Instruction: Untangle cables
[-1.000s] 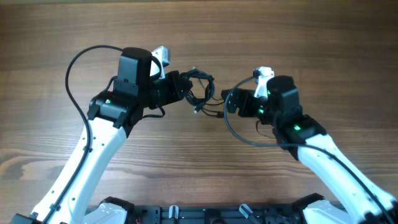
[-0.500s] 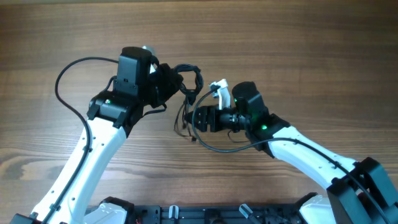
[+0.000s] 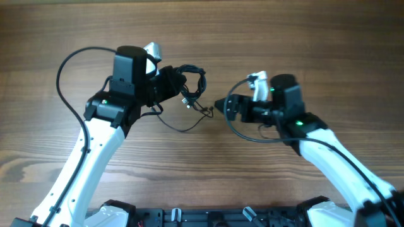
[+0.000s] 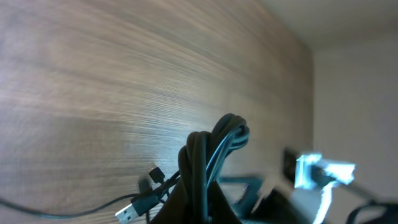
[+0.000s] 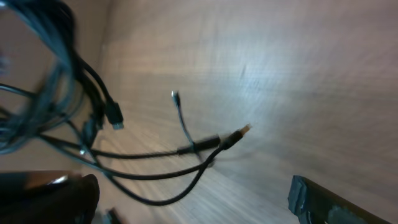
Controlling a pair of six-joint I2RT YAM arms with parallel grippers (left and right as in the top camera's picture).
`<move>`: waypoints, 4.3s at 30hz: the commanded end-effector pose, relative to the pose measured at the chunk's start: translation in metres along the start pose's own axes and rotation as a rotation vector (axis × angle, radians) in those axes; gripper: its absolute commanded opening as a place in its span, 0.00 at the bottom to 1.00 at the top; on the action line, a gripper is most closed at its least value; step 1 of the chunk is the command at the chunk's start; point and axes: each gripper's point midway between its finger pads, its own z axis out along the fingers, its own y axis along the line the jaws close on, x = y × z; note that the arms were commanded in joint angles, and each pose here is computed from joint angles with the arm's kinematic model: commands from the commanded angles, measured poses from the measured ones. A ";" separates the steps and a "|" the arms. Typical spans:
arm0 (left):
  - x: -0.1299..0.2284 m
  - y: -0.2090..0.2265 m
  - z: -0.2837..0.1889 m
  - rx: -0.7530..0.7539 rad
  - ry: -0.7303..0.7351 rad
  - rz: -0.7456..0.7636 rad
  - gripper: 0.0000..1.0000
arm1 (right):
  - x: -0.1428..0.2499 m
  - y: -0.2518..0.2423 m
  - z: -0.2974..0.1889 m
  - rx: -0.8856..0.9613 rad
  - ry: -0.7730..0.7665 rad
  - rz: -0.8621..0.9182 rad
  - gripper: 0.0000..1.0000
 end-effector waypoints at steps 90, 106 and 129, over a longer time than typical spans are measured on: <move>0.093 -0.066 -0.003 0.333 0.284 0.615 0.04 | -0.013 0.070 -0.075 -0.397 -0.115 -0.679 0.51; 0.128 -0.068 -0.019 0.481 0.420 0.723 0.04 | -0.002 0.083 -0.079 -0.499 -0.084 -0.707 0.44; 0.112 -0.057 0.020 0.251 0.376 0.487 1.00 | -0.059 -0.008 -0.045 0.084 -0.281 0.090 0.04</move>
